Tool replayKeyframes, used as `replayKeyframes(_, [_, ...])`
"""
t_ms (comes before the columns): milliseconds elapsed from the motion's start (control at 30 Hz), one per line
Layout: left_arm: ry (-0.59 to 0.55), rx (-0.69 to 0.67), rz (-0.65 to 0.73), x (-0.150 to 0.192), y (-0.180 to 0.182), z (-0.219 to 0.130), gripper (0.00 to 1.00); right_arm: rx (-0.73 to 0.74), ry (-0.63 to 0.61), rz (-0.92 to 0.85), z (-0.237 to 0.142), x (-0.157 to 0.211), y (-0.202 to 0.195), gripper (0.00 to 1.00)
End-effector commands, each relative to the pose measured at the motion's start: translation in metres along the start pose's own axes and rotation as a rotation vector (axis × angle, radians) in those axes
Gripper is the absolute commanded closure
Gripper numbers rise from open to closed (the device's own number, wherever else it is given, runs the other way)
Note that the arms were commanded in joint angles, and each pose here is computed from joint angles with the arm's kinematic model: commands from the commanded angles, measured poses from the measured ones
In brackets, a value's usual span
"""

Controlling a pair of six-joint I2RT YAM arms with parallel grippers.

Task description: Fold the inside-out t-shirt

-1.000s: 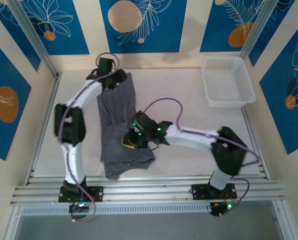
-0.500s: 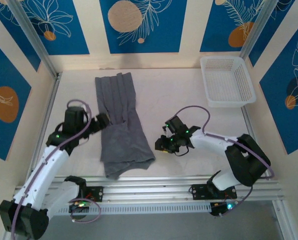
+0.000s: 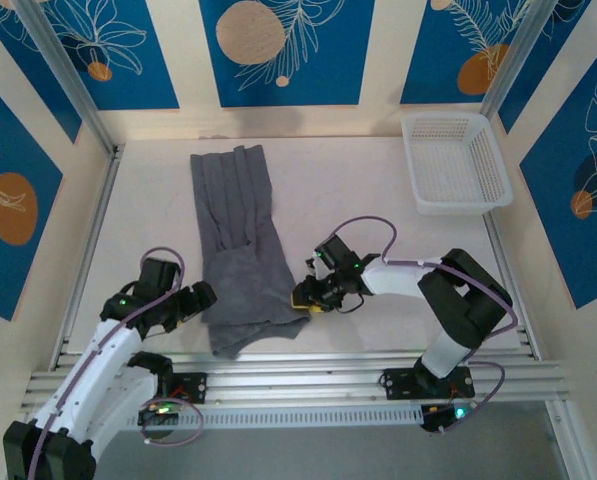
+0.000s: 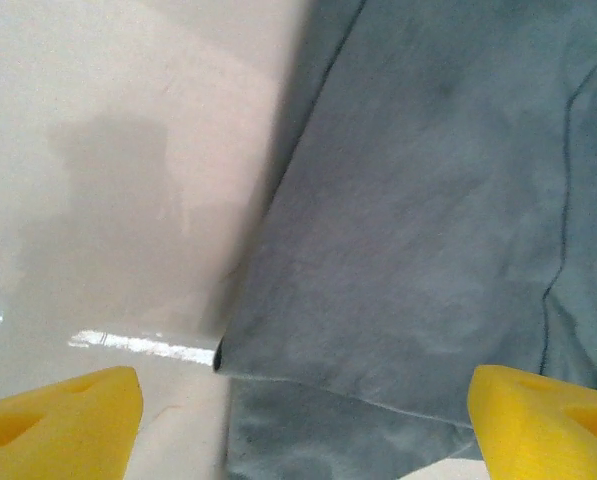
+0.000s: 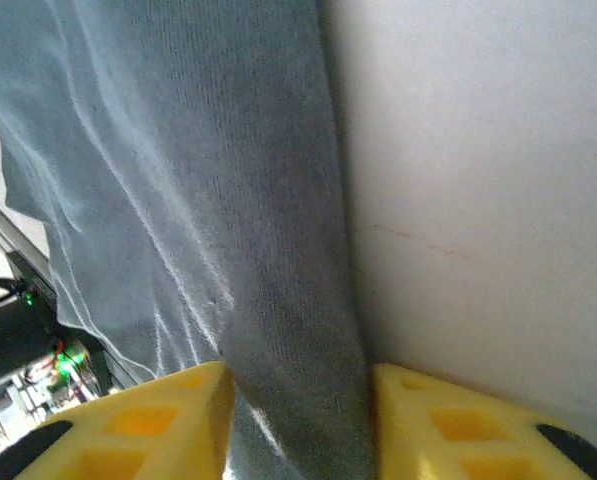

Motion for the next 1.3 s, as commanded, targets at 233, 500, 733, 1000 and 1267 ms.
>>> replayKeyframes(233, [0.163,0.110,-0.146,0.020,0.005,0.027,0.25,-0.019,-0.054,-0.005,-0.018,0.001,0.017,1.00])
replayKeyframes(500, [0.152,0.031,-0.168,0.017,0.012,0.038,0.59,0.003,-0.050,0.029,-0.016,0.005,0.015,1.00])
replayKeyframes(733, [0.146,-0.002,-0.158,0.017,0.016,0.038,0.50,0.015,-0.041,0.026,-0.013,0.005,0.018,1.00])
replayKeyframes(1000, [0.186,-0.014,-0.139,0.014,0.010,0.046,0.53,0.031,-0.037,0.037,-0.012,0.008,0.016,1.00])
replayKeyframes(1267, [0.207,0.064,-0.118,0.011,-0.004,0.050,0.73,0.043,-0.022,0.038,-0.009,0.011,0.014,1.00])
Point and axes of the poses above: each hand's point on the last joint's axis, 136 mm out from that joint toward the fingers, its own z axis out along the fingers, its own y axis along the line the jaws close on, x = y × z, the point moved 7 cm from there along -z, back along the fingers, and after that the axes turned 10 degrees about -z, right-handed, at the moved point
